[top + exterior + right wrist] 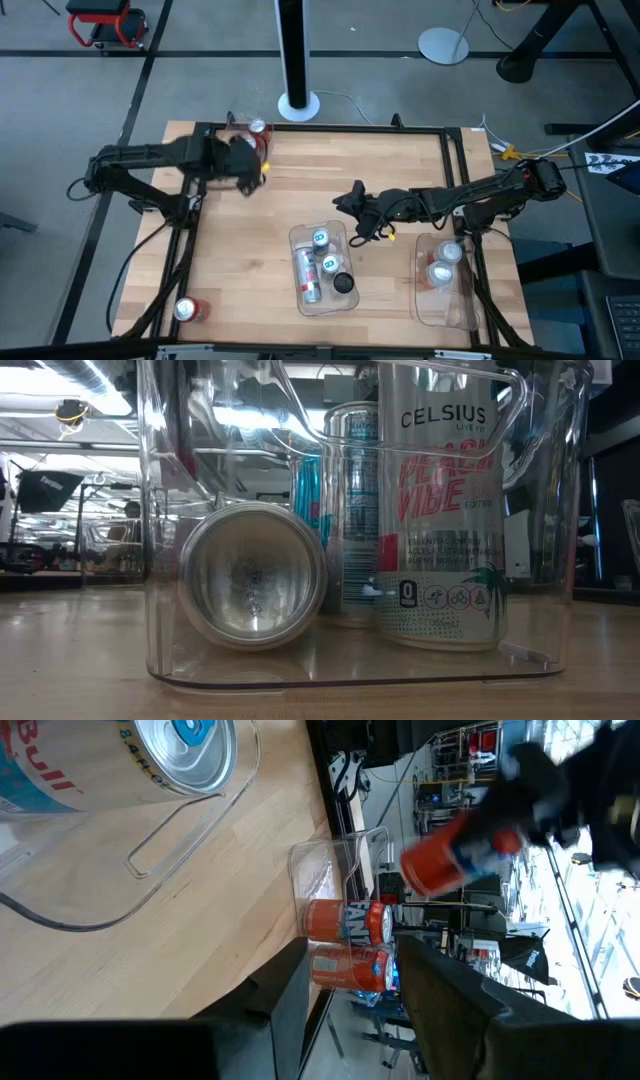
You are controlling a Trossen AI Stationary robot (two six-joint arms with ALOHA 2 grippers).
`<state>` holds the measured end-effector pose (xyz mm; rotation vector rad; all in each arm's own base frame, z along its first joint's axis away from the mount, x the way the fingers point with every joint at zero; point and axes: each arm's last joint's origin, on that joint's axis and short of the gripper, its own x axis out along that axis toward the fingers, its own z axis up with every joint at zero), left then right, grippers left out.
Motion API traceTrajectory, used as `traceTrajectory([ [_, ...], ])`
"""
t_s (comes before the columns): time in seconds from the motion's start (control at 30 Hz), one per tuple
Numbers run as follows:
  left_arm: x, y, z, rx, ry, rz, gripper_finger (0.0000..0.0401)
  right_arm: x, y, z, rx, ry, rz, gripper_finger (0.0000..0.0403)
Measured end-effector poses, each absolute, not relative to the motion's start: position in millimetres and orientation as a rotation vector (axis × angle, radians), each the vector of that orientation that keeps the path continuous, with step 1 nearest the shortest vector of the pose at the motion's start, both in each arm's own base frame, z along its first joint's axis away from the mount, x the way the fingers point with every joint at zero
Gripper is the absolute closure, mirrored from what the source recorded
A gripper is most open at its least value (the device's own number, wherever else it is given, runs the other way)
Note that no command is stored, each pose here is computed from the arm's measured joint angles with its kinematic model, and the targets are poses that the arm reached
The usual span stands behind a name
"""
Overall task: Sort soda cans
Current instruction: Put the right orange soda can into the top transparent bin
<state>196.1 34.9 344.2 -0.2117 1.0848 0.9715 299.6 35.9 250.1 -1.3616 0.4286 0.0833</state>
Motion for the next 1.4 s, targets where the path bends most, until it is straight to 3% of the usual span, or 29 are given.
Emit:
traceTrajectory([
  [0.5, 167.3, 153.6, 346.9, -0.333, 0.964, 1.299, 0.0096, 299.6, 35.8, 250.1, -1.384, 0.429, 0.088, 0.0249],
  [0.73, 148.1, 186.8, 328.2, -0.505, 0.890, 1.299, 0.0096, 299.6, 35.9, 250.2, -1.384, 0.428, 0.088, 0.0249],
  [1.07, 139.3, 214.3, 284.3, -0.567, 0.990, 1.334, 0.0096, 299.6, 35.8, 250.2, -1.385, 0.429, 0.087, 0.0249],
  [1.4, 142.1, 240.1, 248.0, -0.701, 1.029, 1.255, 0.0096, 299.6, 35.8, 250.2, -1.386, 0.430, 0.087, 0.0249],
])
